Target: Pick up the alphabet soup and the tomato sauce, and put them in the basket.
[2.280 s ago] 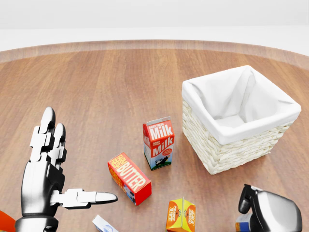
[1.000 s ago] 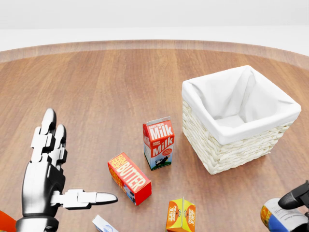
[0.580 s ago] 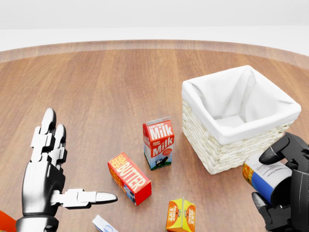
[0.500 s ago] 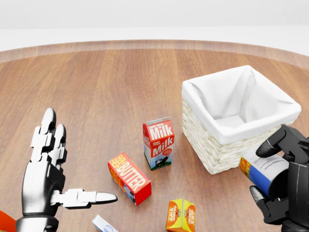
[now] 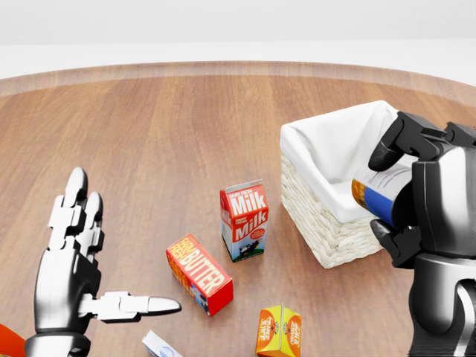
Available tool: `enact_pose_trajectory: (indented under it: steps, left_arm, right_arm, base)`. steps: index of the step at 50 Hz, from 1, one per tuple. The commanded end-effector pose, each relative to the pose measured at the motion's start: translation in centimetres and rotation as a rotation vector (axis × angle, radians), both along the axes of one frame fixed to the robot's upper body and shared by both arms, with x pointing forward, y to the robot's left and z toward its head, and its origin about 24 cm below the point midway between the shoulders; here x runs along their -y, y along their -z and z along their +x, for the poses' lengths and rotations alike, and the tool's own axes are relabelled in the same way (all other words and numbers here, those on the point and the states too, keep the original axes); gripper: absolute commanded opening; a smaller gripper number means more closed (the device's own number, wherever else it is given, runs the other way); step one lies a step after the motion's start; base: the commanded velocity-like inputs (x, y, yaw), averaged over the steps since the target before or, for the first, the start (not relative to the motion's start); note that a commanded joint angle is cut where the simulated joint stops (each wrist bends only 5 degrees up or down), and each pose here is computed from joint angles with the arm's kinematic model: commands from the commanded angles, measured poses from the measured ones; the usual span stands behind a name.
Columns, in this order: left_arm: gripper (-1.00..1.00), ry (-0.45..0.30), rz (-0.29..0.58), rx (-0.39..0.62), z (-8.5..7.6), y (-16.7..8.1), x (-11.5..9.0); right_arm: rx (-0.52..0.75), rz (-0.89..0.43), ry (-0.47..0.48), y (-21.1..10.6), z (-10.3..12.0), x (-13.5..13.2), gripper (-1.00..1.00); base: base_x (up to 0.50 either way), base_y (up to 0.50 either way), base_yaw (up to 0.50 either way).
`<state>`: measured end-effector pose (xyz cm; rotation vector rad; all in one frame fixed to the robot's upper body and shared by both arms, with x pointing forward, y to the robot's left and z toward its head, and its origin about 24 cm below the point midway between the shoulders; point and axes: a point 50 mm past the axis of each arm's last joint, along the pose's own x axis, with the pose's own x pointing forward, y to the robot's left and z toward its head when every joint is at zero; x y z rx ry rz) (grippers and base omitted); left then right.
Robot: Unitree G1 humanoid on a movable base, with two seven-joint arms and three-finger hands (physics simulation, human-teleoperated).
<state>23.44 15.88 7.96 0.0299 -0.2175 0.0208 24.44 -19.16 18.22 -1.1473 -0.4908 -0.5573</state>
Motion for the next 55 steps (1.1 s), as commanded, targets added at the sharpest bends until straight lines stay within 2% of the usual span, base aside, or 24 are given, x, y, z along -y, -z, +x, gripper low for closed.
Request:
enact_pose_trajectory:
  steps: [1, 15, 23, 26, 30, 35, 36, 38, 47, 55]
  left_arm:
    - [1.0, 0.003, -0.003, -0.003, -0.1, 0.1, 0.0]
    - [1.0, 0.01, -0.003, -0.004, -0.3, 0.1, 0.1]
    - [1.0, 0.011, -0.005, -0.004, -0.2, 0.1, 0.1]
    - [1.0, 0.01, -0.005, 0.0, -0.3, 0.0, 0.1]
    - [1.0, 0.009, -0.006, -0.001, -0.3, 0.0, 0.1]
    - [1.0, 0.008, -0.006, 0.0, -0.3, 0.0, 0.1]
    - [1.0, 0.004, -0.008, 0.002, -0.1, 0.0, 0.2]
    - [1.0, 0.003, -0.008, -0.002, -0.1, 0.1, 0.2]
    - [1.0, 0.006, -0.009, 0.01, -0.3, -0.2, 0.2]
    - [1.0, 0.008, -0.008, 0.012, -0.3, -0.3, 0.2]
  right_arm:
    - [0.03, -0.106, -0.031, -2.8, 2.2, -1.2, -1.0]
    - [-0.025, -0.213, -0.052, -6.3, 6.2, -2.2, -1.0]
    - [-0.197, -0.246, -0.04, -5.2, 9.5, -1.8, -1.0]
    - [-0.235, -0.265, -0.035, -4.9, 9.9, -1.8, -1.0]
    - [-0.382, -0.318, -0.019, -3.5, 11.2, -1.8, -1.0]
    - [-0.448, -0.324, 0.004, -3.4, 12.5, -1.2, -1.0]
    - [-0.48, -0.31, 0.033, -3.9, 14.6, -0.5, -1.0]
    - [-0.505, -0.289, 0.039, -3.6, 15.7, -0.2, -1.0]
    - [-0.543, -0.239, 0.04, -2.6, 17.6, -0.5, -1.0]
    - [-0.581, -0.218, 0.047, -1.6, 17.9, -0.3, -1.0]
  base:
    - [0.0, 0.0, 0.0]
    - [0.0, 0.0, 0.0]
    - [0.0, 0.0, 0.0]
    - [0.0, 0.0, 0.0]
    - [0.0, 0.0, 0.0]
    - [0.0, 0.0, 0.0]
    - [0.0, 0.0, 0.0]
    - [0.0, 0.0, 0.0]
    - [0.0, 0.0, 0.0]
    - [0.0, 0.0, 0.0]
